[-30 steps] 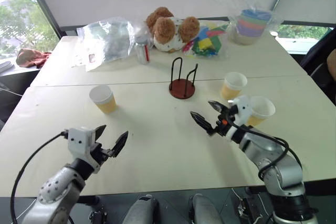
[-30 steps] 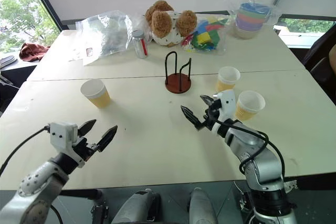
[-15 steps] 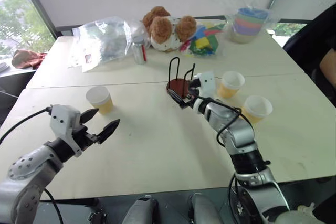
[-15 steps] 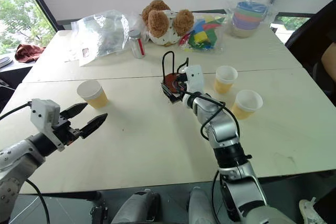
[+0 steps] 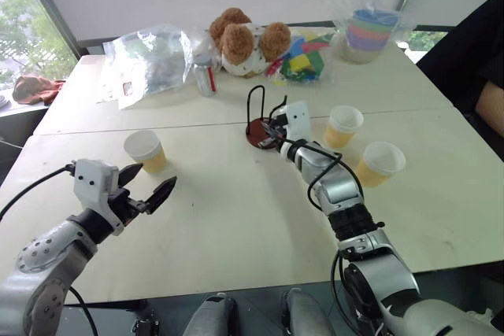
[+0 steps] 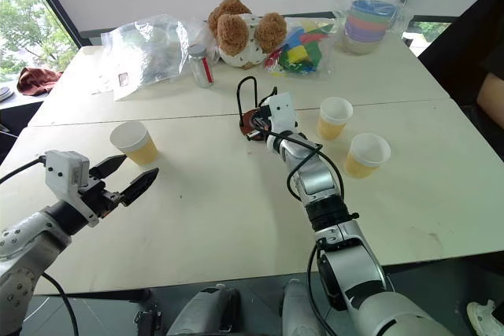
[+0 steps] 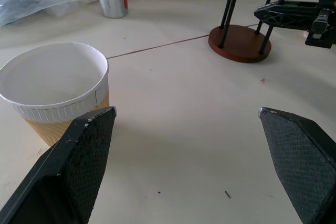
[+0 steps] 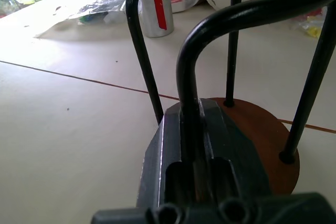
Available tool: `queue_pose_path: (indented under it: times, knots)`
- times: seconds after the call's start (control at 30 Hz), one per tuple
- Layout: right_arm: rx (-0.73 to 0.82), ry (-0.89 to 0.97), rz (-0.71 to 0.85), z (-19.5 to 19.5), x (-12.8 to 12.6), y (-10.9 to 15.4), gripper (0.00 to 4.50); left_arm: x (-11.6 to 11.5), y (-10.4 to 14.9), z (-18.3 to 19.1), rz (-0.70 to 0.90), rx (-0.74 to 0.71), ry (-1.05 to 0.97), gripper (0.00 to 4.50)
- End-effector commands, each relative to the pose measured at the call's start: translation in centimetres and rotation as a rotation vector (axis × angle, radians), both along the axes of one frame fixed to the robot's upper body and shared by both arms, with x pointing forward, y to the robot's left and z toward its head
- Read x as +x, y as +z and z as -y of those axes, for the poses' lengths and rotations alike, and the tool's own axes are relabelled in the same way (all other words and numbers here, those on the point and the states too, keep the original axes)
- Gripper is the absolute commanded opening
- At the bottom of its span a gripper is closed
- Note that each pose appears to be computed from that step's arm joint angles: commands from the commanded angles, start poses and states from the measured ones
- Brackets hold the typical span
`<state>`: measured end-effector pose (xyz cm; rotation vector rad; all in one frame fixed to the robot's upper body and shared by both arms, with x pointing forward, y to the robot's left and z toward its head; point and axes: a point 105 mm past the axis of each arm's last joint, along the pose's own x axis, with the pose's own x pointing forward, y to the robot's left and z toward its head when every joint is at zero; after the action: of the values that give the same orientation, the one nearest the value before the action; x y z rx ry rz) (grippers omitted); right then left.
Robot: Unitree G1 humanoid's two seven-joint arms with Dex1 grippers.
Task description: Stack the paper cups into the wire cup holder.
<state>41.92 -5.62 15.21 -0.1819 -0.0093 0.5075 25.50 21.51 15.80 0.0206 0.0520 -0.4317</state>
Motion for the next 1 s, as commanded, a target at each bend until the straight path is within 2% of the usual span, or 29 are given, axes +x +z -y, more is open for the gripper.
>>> queue_pose_path:
  times: [0.03,0.2,0.43,0.6,0.73,0.77,0.9,0.93,1.0]
  knots:
    - [0.007,0.126,0.096,-1.3,-1.0,3.1,0.03,-0.6,0.9,0.8,0.020,0.013,-0.053,4.50]
    - [0.008,0.412,0.069,-0.8,-6.0,4.1,0.03,-2.6,0.6,1.5,-0.056,0.025,-0.184,4.50]
    - [0.013,0.555,-0.057,-0.4,-10.9,2.7,0.03,-5.3,-0.7,2.3,-0.195,0.024,-0.314,4.50]
    - [-0.002,0.556,-0.092,-0.7,-11.5,1.2,0.03,-4.7,-0.9,2.4,-0.178,0.027,-0.298,4.50]
    - [-0.024,0.544,-0.082,-0.7,-11.5,0.9,1.57,-4.3,-0.8,2.6,-0.167,0.029,-0.299,4.50]
    - [-0.028,0.542,-0.080,-0.6,-11.6,0.9,2.20,-4.2,-0.8,2.6,-0.163,0.031,-0.302,4.50]
    - [-0.068,0.563,-0.093,0.1,-12.5,1.2,4.24,-3.7,-0.3,3.0,-0.152,0.029,-0.339,4.50]
    - [-0.079,0.569,-0.102,0.4,-12.8,1.4,4.38,-3.6,-0.2,3.2,-0.151,0.026,-0.357,4.50]
    - [-0.098,0.572,-0.129,1.5,-13.5,1.7,4.38,-3.6,-0.1,3.9,-0.159,0.023,-0.404,4.50]
